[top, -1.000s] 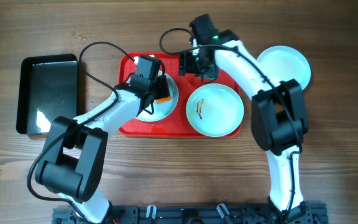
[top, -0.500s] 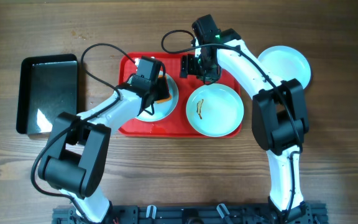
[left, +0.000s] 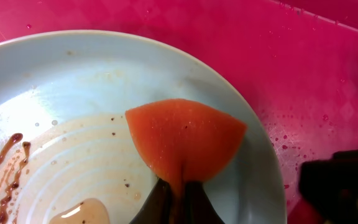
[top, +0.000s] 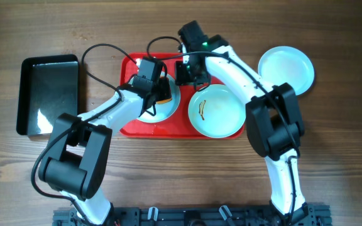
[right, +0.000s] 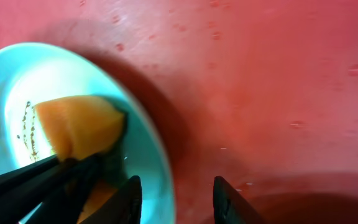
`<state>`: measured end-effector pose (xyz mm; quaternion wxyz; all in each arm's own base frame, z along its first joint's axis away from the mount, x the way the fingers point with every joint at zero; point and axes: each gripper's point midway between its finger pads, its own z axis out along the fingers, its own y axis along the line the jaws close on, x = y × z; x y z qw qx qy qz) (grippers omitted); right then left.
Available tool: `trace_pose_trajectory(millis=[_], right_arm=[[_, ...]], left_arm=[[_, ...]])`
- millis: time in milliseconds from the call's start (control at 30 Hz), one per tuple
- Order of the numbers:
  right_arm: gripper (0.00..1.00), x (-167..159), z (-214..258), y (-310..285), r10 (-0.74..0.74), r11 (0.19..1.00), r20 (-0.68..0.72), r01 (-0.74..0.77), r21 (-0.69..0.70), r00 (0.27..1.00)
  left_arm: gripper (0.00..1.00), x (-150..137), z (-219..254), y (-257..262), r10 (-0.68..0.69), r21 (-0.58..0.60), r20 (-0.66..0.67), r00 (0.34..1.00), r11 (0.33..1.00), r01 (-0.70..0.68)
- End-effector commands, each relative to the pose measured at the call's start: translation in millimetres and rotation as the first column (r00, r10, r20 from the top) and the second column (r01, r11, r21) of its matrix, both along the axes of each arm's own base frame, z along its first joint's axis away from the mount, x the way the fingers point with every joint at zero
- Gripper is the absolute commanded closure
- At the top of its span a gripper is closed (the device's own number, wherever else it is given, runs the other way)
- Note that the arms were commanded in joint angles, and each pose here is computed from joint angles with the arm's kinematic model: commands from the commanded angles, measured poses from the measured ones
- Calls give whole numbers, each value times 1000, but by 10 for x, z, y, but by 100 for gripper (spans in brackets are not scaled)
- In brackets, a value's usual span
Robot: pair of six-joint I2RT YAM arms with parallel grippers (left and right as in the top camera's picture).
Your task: Clean dirty plates on tray and stack at the side
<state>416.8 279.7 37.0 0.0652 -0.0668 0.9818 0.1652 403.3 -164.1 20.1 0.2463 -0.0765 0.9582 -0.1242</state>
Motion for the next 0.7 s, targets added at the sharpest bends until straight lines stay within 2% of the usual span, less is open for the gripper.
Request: trace_pose_trajectory(millis=[0,400,467,533,667], right_arm=[[62,-30,85,64,27,999,49,-26,-20,998],[60,-34,-142,41,3,1000,67,-1,-31,998],[62,-23,-138,50,2,1000,72,0,-27,997],[70,-20,-148,52,0,1000,73,2,-26,997],[71,-27,-218,47,-1,1000,78,3,-23,997]], left_arm=[[96,-41,-68,9,1,10,-22,1000,1000,-1],[96,-40,-68,12,43,-13,-32,999,999,-43],[96,-39,-68,14,43,-13,-32,999,999,-44],[96,-40,-68,12,43,-13,-32,999,999,-43],[96,-41,-68,11,46,-15,-33,998,999,-46]])
